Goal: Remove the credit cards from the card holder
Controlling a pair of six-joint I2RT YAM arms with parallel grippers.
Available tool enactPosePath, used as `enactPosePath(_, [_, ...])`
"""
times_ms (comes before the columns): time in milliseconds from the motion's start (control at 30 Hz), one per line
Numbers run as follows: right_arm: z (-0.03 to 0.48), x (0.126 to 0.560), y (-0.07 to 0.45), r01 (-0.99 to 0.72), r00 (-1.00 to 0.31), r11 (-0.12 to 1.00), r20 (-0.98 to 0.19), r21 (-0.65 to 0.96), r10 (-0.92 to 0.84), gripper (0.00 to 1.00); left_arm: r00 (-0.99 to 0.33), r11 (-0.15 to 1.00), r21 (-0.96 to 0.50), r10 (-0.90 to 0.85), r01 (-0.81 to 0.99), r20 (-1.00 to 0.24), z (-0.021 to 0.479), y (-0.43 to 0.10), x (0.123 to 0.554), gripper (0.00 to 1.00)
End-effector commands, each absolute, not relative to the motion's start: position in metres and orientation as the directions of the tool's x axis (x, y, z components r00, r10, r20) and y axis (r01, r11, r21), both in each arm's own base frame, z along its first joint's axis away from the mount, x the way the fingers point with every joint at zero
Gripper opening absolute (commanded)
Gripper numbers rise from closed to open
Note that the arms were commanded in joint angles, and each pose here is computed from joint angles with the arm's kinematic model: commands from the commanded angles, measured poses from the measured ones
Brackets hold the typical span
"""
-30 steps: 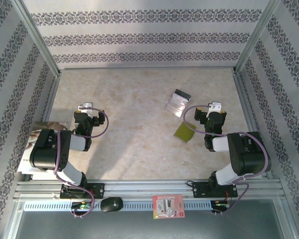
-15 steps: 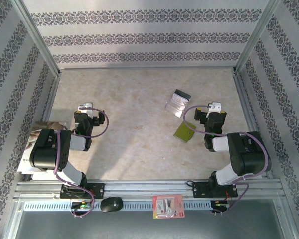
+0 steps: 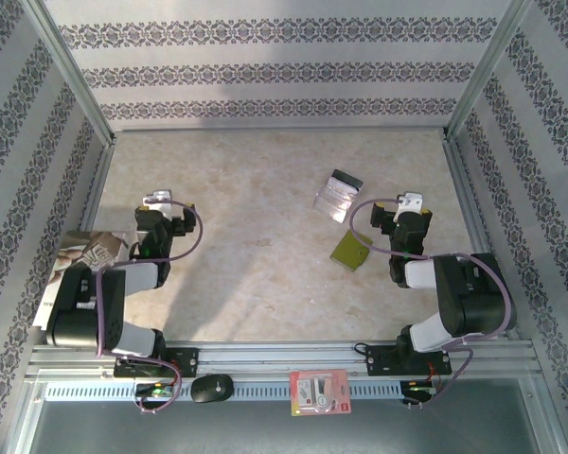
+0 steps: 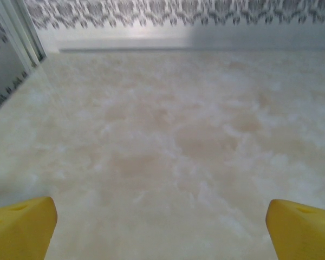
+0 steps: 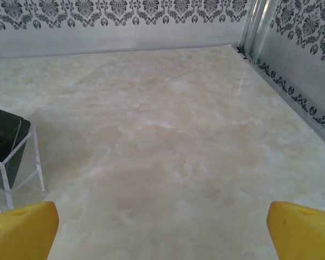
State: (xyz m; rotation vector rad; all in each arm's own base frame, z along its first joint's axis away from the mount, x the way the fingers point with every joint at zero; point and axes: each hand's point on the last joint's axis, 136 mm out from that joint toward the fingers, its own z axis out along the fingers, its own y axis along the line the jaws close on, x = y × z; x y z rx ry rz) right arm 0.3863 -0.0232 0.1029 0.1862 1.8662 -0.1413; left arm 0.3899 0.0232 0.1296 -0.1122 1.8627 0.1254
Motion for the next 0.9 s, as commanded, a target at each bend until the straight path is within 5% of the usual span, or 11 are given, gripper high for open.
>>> enactPosePath(0, [0.117,0.39,-0.023,0.192,-0.246,0.981,-0.967,0.017,0.065,0.98,-0.232,0.973,-0.036,-0.09,-0.226,-0.969,0.16,0.032,0.385,0.99])
enactPosePath(167, [0.125,0.393,-0.022,0.169,-0.26,0.985,-0.963,0.023,0.067,0.98,-0.029,0.919,-0.246,-0.267,-0.309,-0.963,0.199,0.046,0.38,0.99])
enactPosePath(300, [0.169,0.368,-0.071,0.493,-0.222,0.869,-0.961,0.038,0.167,0.98,0.064,0.842,-0.424,-0.428,-0.333,-0.901,0.21,0.053,0.38,0.99])
enactPosePath(467, [0.143,0.342,-0.096,0.705,-0.098,0.635,-0.844,0.315,0.527,0.98,0.201,0.47,-0.808,-0.806,-0.355,-0.557,0.172,0.067,0.359,0.99])
enactPosePath(600, [0.131,0.359,-0.081,0.606,-0.097,0.637,-0.75,0.477,0.654,0.98,0.092,0.486,-0.857,-0.858,-0.171,-0.505,0.188,0.044,0.379,0.99])
enactPosePath(733, [0.14,0.395,-0.031,0.399,-0.378,0.782,-0.692,0.478,0.616,0.98,0.034,0.442,-0.897,-0.897,-0.007,-0.442,0.206,0.022,0.39,0.99])
enactPosePath(867, [0.138,0.418,0.021,0.206,-0.573,0.802,-0.596,0.56,0.563,0.88,-0.198,0.444,-0.896,-0.877,0.011,-0.437,0.205,-0.017,0.406,0.99])
